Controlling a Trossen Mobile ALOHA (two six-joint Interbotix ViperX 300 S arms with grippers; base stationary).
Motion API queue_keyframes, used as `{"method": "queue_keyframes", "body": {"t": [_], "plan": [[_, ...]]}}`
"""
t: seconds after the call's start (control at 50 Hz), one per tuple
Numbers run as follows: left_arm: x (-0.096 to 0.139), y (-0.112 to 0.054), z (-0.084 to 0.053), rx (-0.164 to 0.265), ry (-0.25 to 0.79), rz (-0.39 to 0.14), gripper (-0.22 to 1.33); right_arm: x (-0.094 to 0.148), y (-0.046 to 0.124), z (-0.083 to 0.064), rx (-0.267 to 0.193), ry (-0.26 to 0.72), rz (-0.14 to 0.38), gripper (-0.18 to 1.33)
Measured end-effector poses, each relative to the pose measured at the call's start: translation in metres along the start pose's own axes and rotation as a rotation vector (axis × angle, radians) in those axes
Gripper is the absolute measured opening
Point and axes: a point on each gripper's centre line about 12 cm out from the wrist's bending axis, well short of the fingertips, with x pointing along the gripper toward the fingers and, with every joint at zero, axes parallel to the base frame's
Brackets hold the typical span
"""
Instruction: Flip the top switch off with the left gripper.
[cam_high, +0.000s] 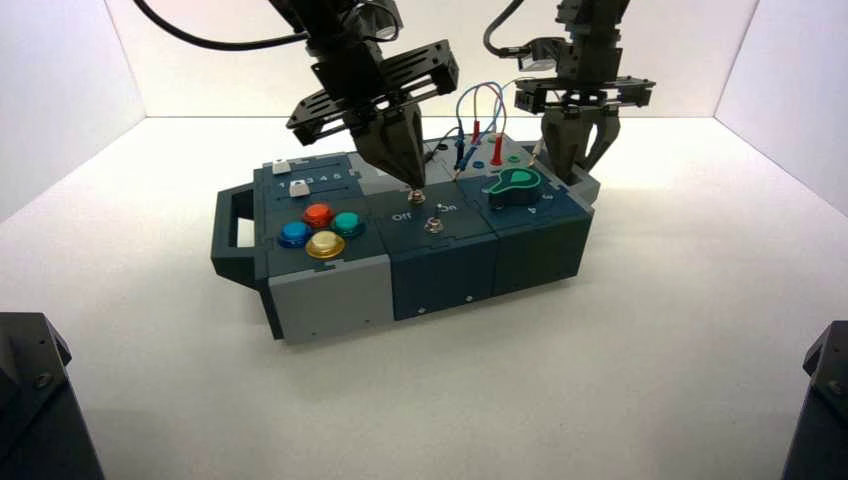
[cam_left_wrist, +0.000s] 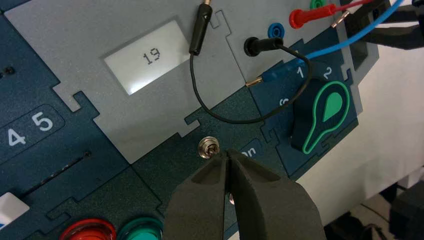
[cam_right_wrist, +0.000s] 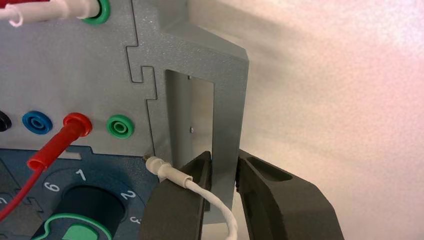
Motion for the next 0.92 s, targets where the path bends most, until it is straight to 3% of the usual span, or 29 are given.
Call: {"method": "queue_keyframes", "body": {"t": [0.26, 0.48, 0.68, 0.92], "plan": [[-0.006, 0.001, 0.000, 0.020, -0.009, -0.005, -0.18, 0.001, 0.002, 0.000, 0.000, 0.003, 0.006, 0.48], [-0.015, 0.004, 0.010, 0.027, -0.011, -0.010, -0.17, 0.002, 0.001, 0.001, -0.001, 0.000, 0.002, 0.48], [-0.010, 0.005, 0.012, 0.053, 0.019, -0.005, -0.17, 0.003, 0.002, 0.001, 0.001, -0.003, 0.004, 0.48], [-0.005, 0.008, 0.010, 0.050, 0.044, 0.004, -0.17, 0.007, 0.001, 0.001, -0.002, -0.006, 0.001, 0.48]]}}
